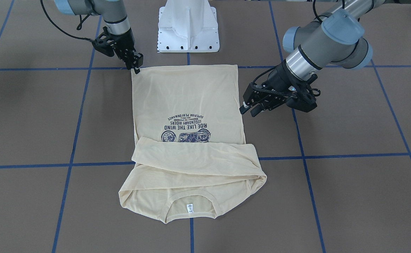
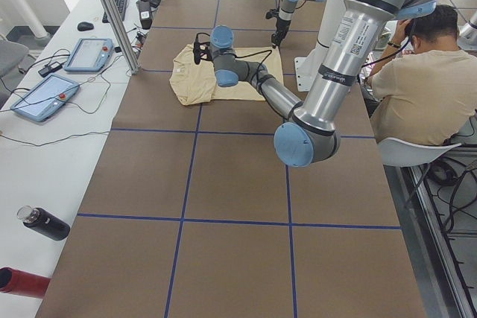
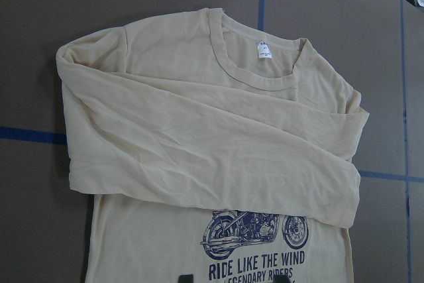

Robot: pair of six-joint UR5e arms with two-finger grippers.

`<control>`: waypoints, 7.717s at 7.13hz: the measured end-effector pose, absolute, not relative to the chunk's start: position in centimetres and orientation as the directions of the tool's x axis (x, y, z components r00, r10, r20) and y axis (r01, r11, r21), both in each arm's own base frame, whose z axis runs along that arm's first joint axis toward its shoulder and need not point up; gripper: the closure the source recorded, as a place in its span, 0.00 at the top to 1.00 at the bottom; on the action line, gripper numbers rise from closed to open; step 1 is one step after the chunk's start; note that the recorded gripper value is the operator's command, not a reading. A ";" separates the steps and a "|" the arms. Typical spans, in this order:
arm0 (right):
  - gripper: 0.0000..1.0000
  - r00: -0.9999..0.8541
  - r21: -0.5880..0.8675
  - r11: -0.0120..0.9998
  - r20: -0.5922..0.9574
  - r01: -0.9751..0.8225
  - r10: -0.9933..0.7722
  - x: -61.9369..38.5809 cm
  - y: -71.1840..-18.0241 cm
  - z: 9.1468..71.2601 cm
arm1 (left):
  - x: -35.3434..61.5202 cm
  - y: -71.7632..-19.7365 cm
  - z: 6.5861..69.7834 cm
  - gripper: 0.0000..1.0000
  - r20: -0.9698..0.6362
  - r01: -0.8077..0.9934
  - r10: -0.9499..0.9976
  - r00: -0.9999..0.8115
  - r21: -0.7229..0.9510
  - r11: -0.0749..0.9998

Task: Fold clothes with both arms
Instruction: 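Move the left gripper to the hem corner nearest the robot, then grasp both hem corners with the left and right grippers, then lift the hem with both grippers and fold it toward the collar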

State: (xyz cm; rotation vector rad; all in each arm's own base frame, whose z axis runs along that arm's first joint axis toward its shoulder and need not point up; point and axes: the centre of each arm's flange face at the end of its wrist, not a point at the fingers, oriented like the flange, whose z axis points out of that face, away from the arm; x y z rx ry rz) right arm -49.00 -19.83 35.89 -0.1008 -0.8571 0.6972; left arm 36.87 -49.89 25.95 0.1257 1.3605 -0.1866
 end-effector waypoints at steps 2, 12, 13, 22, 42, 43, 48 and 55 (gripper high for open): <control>0.00 0.446 -0.354 0.776 0.662 -0.523 0.602 -48.8 -19.9 35.7 | 36.9 -49.9 25.9 0.50 -0.978 0.206 -0.060 0.197 -0.019 0.978; 0.00 0.439 -0.365 0.783 0.672 -0.504 0.596 -47.8 -19.8 34.2 | 46.7 -31.3 30.7 0.55 -0.839 0.298 -0.324 0.437 -0.205 0.932; 0.00 0.439 -0.365 0.783 0.673 -0.503 0.596 -47.8 -19.8 34.2 | 47.9 -28.2 31.9 0.55 -0.817 0.299 -0.345 0.462 -0.223 0.928; 0.00 0.437 -0.366 0.782 0.673 -0.504 0.597 -47.9 -19.8 34.2 | 50.8 -21.4 34.0 0.44 -0.772 0.256 -0.377 0.512 -0.281 0.925; 0.00 0.402 -0.439 0.762 0.662 -0.476 0.633 -40.3 -29.1 28.7 | 42.5 -28.1 25.6 0.00 -0.828 0.245 -0.357 0.432 -0.273 0.930; 0.00 0.411 -0.421 0.758 0.655 -0.497 0.634 -40.8 -34.2 27.7 | 43.2 -31.8 25.9 0.00 -0.824 0.296 -0.369 0.430 -0.257 0.920; 0.00 0.500 -0.259 0.782 0.646 -0.567 0.577 -41.5 -52.5 26.4 | 41.9 -49.0 25.9 0.00 -0.837 0.488 -0.390 0.383 -0.175 0.855; 0.00 0.679 -0.104 0.874 0.588 -0.476 0.439 -48.8 -66.2 31.6 | 47.9 -60.2 35.2 0.00 -0.866 0.527 -0.357 0.350 -0.133 0.840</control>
